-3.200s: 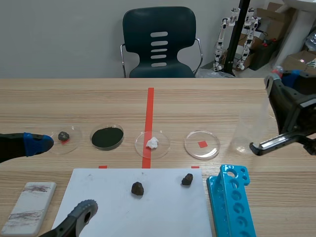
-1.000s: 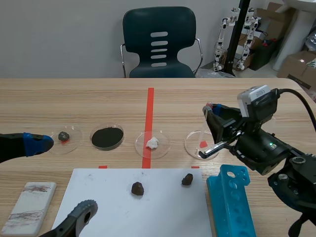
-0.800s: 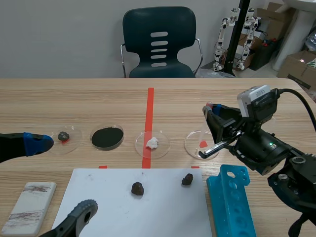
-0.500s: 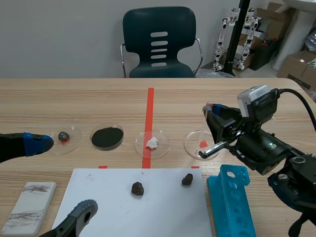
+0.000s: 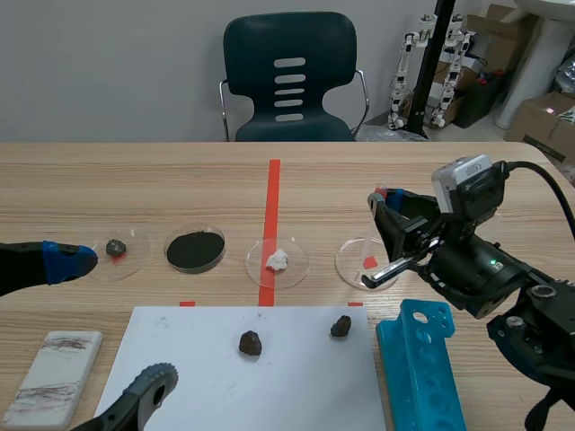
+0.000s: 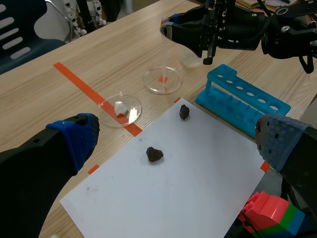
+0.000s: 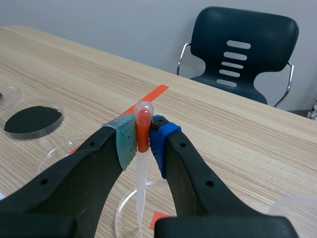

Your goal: Draw acid from the petri dish

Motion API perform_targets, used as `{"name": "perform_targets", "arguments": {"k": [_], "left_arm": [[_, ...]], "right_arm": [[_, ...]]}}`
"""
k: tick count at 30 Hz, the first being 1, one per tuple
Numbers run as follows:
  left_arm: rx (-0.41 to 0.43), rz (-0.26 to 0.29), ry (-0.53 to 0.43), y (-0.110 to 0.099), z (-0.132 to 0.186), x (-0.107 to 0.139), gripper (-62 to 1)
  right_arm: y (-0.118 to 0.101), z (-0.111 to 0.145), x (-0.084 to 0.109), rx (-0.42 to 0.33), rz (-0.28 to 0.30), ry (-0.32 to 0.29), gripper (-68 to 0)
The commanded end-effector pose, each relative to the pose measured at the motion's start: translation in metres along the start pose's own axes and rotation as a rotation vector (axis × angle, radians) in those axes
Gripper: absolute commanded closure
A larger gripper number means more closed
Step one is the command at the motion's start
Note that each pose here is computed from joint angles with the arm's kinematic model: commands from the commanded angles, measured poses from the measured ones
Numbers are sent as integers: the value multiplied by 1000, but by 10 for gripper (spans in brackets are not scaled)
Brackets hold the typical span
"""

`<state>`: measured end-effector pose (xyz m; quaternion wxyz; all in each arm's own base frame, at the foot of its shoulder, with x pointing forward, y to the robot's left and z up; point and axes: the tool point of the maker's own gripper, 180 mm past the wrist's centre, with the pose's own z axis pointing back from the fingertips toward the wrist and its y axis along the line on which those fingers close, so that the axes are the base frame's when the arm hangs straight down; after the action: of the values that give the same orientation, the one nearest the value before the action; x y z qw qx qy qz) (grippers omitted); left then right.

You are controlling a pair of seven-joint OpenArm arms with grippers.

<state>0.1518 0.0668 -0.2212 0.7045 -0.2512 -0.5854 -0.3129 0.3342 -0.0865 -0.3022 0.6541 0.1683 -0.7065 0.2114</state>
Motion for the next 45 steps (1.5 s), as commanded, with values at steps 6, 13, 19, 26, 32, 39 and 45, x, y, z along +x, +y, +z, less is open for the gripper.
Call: {"name": "perform_targets", "arguments": {"k": [6,13,19,26,32,39,45], "left_arm": [[4,14,-25,-1,0,5,-623],[4,14,-25,-1,0,5,-623],[4,14,-25,-1,0,5,-623],[4,14,-25,-1,0,5,-623],[4,14,-25,-1,0,5,-623],[4,14,-25,-1,0,5,-623],[4,14,-25,-1,0,5,-623]], "right_arm": [[-5,-6,13,-10,8,-46,-90],[-5,-6,14,-10,7,-48,-90],[-5,-6,13,-10,7,-47,-90],[-5,-6,11,-10,8,-33,-90],[-5,-6,11,-10,7,-33,-90],[-6,-6,12,-11,9,-36,-90],[-9,-8,18,-11,24,-33,-90]]}}
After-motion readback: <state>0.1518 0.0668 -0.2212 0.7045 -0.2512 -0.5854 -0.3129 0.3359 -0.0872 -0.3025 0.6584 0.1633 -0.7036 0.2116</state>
